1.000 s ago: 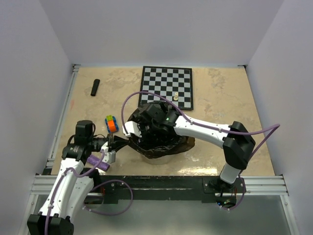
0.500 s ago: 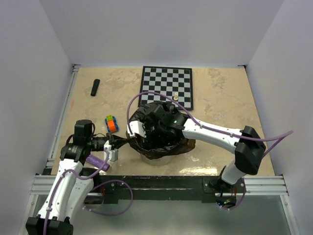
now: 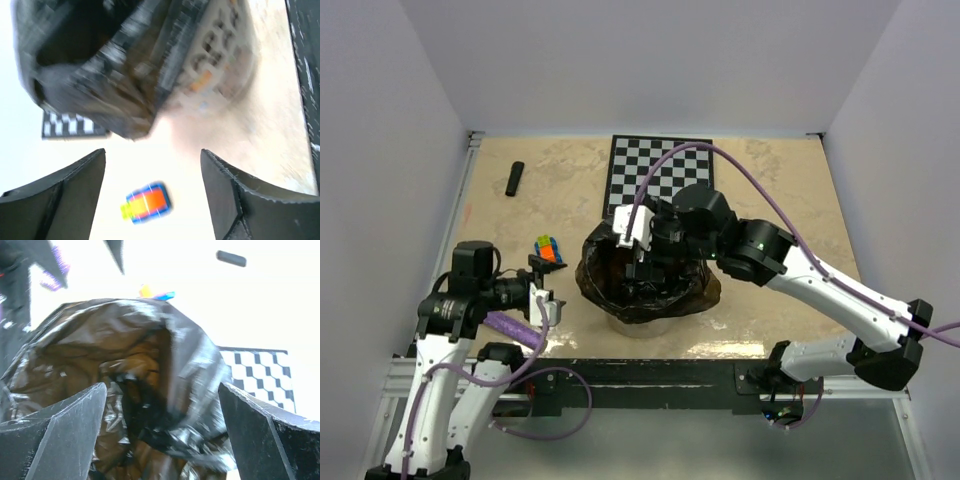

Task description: Put the trash bags into the trash bin

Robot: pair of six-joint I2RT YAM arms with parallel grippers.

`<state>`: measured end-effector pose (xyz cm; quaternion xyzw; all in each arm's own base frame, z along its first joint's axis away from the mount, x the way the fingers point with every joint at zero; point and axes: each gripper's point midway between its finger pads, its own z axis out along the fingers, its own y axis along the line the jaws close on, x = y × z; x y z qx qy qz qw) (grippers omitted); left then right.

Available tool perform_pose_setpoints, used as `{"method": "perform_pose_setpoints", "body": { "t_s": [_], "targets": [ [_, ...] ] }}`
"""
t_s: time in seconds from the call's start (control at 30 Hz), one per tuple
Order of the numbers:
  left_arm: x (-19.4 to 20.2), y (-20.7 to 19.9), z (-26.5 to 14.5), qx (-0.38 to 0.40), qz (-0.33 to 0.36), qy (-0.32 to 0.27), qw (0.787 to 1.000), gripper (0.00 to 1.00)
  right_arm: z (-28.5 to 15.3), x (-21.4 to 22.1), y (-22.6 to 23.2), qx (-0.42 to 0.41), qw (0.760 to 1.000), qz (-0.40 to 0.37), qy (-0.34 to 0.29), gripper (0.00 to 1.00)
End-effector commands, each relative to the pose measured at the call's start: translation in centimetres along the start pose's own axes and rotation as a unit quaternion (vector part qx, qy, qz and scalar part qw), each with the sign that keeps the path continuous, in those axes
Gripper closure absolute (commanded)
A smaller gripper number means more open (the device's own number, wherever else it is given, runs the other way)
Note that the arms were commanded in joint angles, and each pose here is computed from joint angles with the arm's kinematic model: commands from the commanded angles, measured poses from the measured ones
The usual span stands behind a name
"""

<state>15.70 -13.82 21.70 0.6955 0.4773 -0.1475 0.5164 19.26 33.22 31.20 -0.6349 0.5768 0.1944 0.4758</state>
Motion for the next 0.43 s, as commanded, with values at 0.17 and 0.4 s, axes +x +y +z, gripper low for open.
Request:
{"method": "perform_pose_setpoints", "body": {
  "t_s": [0.17,0.4],
  "targets": [
    [1.2,4.2,-4.4,-0.181,-0.111,0.112,0.971,0.13,-5.8,-3.6,-11.2,0.321,0.930,0.164,-0.068,0.02],
    [1.1,17.9,-10.5,-0.472,-0.241,0.088,0.844,0.00,-11.1,-3.4,-18.2,0.458,0.860,0.194,-0.110,0.02]
  ]
}}
